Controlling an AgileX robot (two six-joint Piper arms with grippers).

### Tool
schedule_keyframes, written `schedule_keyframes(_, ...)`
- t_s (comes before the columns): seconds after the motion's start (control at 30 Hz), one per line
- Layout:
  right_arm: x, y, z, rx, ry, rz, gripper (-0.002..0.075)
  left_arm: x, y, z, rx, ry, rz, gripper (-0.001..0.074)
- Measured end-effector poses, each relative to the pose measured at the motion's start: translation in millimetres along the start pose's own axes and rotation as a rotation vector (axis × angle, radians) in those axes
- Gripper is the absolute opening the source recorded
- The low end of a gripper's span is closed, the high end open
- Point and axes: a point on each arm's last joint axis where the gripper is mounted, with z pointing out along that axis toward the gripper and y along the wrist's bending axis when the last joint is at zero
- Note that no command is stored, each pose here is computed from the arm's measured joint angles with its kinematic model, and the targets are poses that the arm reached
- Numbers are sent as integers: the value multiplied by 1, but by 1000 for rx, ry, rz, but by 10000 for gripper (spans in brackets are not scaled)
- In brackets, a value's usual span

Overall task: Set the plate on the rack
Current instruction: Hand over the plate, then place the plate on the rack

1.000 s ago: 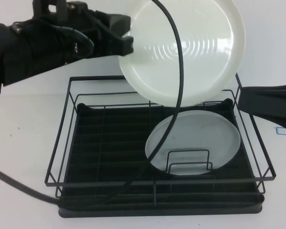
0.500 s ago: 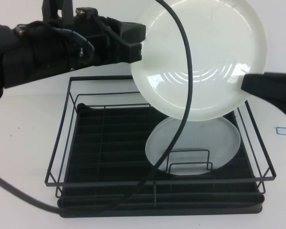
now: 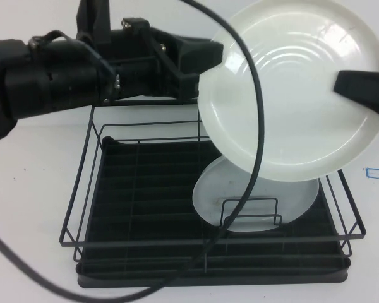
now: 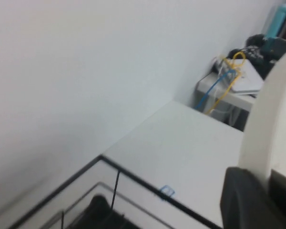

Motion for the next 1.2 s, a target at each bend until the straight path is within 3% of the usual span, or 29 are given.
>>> schedule_keyframes(0.07, -1, 0, -1, -5, -5, -7, 146, -4, -6, -1, 62, -41, 19, 160)
schedule_keyframes(0.23, -3, 9, 0, -90, -3, -54, 143, -22, -19, -12, 133, -168, 89, 515)
schedule_keyframes(0.33, -11, 14, 1, -101, -15, -99, 142, -39, -28, -27, 121, -224, 196, 615)
schedule_keyframes(0.4, -16, 12, 2, -61, -15, -135, 141, -51, -33, -39, 98, -257, 243, 596)
schedule_keyframes(0.5, -22, 3, 2, 56, -2, -193, 141, -70, -43, -63, 24, -312, 296, 512)
schedule_keyframes(0.6, -28, -1, 2, 111, 26, -292, 141, -86, -50, -91, -93, -362, 279, 335)
schedule_keyframes(0.73, -39, 3, 2, 125, 58, -452, 141, -100, -70, -130, -237, -386, 344, 6)
schedule_keyframes(0.87, -46, 11, 2, 78, 70, -489, 141, -101, -104, -162, -336, -360, 568, 1)
schedule_keyframes(1.03, -40, 23, 9, 0, 109, -519, 140, -74, -141, -188, -370, -292, 757, 1)
schedule_keyframes(1.2, -25, 39, 22, -79, 209, -602, 140, -31, -141, -205, -541, -206, 797, 1)
